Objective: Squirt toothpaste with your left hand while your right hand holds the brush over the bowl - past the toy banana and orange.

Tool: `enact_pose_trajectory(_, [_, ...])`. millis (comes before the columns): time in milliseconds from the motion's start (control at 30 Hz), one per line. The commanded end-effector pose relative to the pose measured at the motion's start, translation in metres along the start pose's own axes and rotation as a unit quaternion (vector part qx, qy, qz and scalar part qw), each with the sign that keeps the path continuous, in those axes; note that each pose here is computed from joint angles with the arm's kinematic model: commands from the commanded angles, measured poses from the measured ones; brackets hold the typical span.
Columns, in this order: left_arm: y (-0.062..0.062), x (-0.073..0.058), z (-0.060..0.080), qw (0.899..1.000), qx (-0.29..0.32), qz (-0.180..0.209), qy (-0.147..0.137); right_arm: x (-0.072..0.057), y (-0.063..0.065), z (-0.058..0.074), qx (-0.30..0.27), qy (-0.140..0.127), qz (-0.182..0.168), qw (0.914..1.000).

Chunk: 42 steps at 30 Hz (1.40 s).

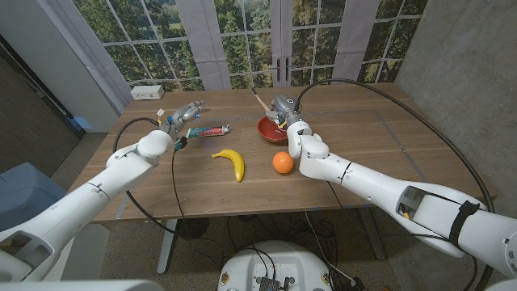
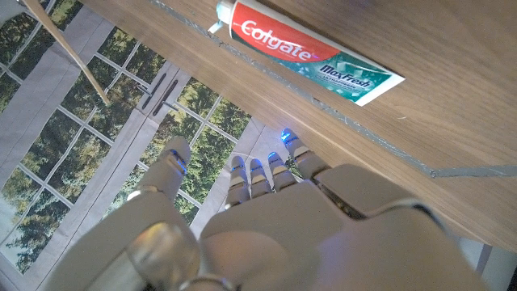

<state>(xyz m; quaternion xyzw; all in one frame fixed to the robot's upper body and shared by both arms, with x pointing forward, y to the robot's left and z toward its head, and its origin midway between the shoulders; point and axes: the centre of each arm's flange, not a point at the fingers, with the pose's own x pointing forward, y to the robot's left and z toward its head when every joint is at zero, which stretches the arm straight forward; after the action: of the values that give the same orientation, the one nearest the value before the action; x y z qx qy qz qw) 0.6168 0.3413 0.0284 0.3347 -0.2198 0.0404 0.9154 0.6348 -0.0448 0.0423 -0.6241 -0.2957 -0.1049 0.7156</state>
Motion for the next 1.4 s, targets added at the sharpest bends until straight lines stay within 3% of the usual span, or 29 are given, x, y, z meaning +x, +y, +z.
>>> enact_pose_trajectory(33, [0.015,-0.002,0.008,0.996,0.087,0.003,0.038,-0.003,-0.002,0.004,0.004,-0.004,-0.007,1.0])
enact_pose_trajectory(800, [0.026,0.007,0.015,0.971,0.217,-0.044,0.09,-0.01,-0.001,0.012,0.01,-0.003,-0.013,0.9999])
enact_pose_trajectory(1167, [0.026,0.02,0.02,0.956,0.27,-0.07,0.086,-0.011,-0.002,0.017,0.012,-0.008,-0.017,0.9997])
enact_pose_trajectory(1400, [0.025,0.025,0.028,0.94,0.32,-0.071,0.089,-0.013,-0.002,0.017,0.014,-0.005,-0.02,0.9997])
